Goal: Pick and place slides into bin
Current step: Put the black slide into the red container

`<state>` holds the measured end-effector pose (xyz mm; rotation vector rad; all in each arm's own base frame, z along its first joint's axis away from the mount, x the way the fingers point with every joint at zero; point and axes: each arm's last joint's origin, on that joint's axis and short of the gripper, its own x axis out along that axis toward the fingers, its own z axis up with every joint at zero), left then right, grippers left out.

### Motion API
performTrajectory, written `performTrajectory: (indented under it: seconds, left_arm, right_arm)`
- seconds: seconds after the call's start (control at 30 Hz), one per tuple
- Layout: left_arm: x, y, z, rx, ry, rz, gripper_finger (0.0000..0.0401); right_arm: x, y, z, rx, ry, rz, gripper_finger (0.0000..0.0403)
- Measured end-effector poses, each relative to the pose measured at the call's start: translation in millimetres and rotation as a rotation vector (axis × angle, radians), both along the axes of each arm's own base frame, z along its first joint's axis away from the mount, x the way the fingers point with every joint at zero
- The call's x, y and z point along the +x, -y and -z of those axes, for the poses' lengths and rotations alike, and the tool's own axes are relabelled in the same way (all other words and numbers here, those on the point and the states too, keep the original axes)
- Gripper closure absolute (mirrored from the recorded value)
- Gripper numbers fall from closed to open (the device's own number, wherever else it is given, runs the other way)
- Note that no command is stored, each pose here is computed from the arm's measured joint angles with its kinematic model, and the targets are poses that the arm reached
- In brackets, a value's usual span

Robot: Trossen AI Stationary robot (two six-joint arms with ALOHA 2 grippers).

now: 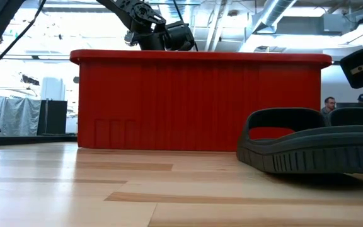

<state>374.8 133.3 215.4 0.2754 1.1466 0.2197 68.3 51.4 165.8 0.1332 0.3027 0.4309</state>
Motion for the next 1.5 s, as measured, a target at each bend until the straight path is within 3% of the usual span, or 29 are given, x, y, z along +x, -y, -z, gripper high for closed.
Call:
performTrajectory:
  seconds: [0.2, 0.43, 0.77, 1.23, 1.5]
  left_arm:
    - [0, 0, 0, -0.003, 0.001, -0.006, 0.0232]
    - [0, 0, 0, 0.005, -0.003, -0.018, 0.0223]
    - [1, -5, -13, 0.154, -0.059, -0.04, 0.0223]
    - [2, -10, -85, 0.27, -0.093, -0.085, 0.0223]
    - [-13, -5, -155, 0.197, 0.005, -0.173, 0.0223]
  right_arm:
    - [0, 0, 0, 0.0, 0.0, 0.0, 0.03]
    - [0, 0, 0, 0.0, 0.0, 0.0, 0.03]
    - [0, 0, 0, 0.0, 0.0, 0.0, 0.03]
    - [0, 0, 0, 0.0, 0.0, 0.0, 0.03]
    - [0, 0, 0, 0.0, 0.0, 0.0, 0.03]
